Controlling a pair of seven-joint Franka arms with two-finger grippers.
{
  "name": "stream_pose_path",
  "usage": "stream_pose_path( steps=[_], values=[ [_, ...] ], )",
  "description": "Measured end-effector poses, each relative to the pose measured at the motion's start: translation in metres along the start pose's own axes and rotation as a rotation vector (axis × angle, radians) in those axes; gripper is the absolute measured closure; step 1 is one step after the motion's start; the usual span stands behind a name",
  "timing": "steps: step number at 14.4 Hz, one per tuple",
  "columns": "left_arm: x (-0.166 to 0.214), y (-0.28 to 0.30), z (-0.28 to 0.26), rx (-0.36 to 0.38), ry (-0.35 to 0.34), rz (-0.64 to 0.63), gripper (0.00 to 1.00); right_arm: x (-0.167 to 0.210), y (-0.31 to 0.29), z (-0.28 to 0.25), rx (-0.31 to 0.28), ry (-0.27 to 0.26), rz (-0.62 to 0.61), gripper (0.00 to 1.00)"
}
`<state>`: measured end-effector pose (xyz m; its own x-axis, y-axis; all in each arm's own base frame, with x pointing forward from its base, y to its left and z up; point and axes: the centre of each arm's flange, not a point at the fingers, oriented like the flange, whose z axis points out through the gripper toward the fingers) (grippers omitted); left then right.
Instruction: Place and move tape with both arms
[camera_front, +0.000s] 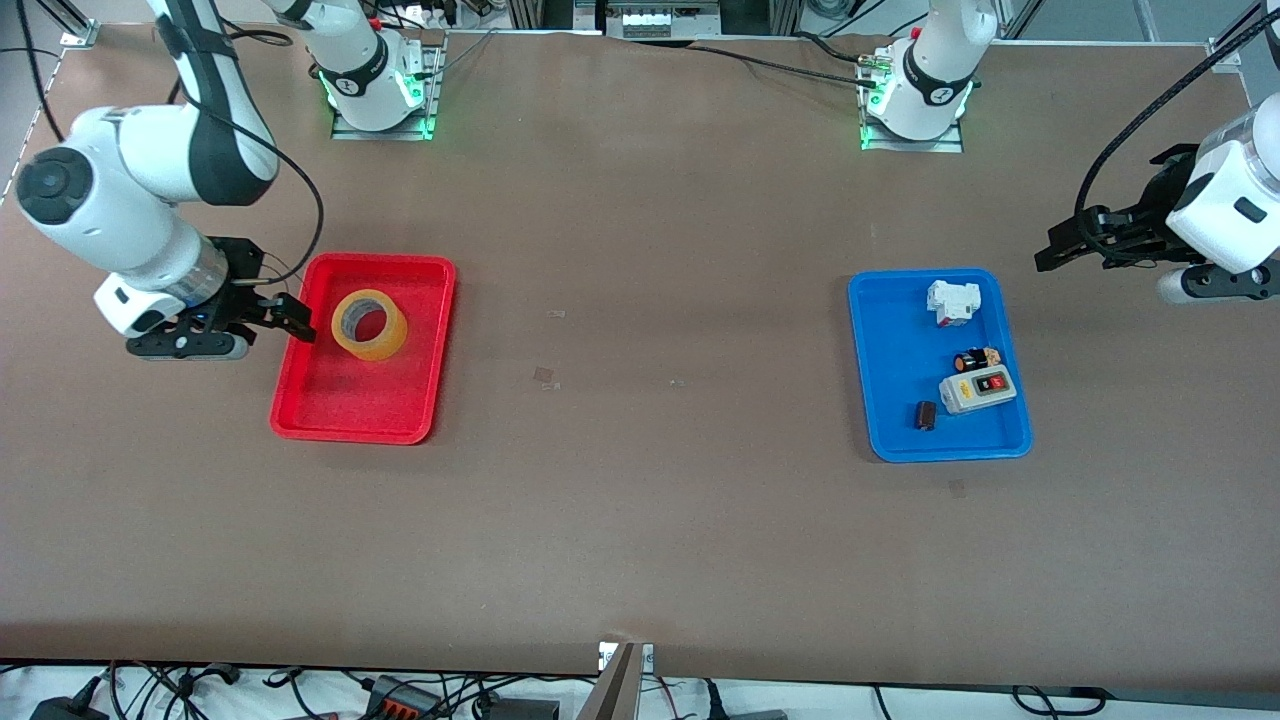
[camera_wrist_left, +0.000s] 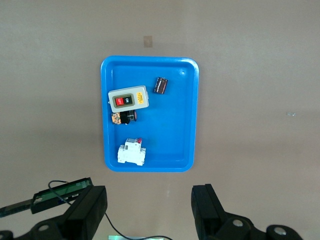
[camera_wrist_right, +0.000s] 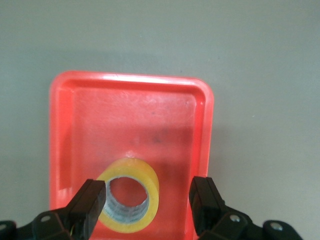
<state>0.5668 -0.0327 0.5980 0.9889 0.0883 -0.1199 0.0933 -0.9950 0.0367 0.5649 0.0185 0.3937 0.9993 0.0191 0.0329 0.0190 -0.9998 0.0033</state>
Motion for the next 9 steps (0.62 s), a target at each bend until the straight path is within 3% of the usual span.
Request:
stream_pose_path(
  steps=[4, 9],
  values=[
    [0.000, 0.000, 0.000, 0.000, 0.001, 0.000, 0.00, 0.020, -0.001, -0.093, -0.001, -0.043, 0.000, 0.02],
    [0.000, 0.000, 0.001, 0.000, 0.002, 0.000, 0.00, 0.005, -0.005, -0.182, -0.003, -0.045, -0.008, 0.02]
  ],
)
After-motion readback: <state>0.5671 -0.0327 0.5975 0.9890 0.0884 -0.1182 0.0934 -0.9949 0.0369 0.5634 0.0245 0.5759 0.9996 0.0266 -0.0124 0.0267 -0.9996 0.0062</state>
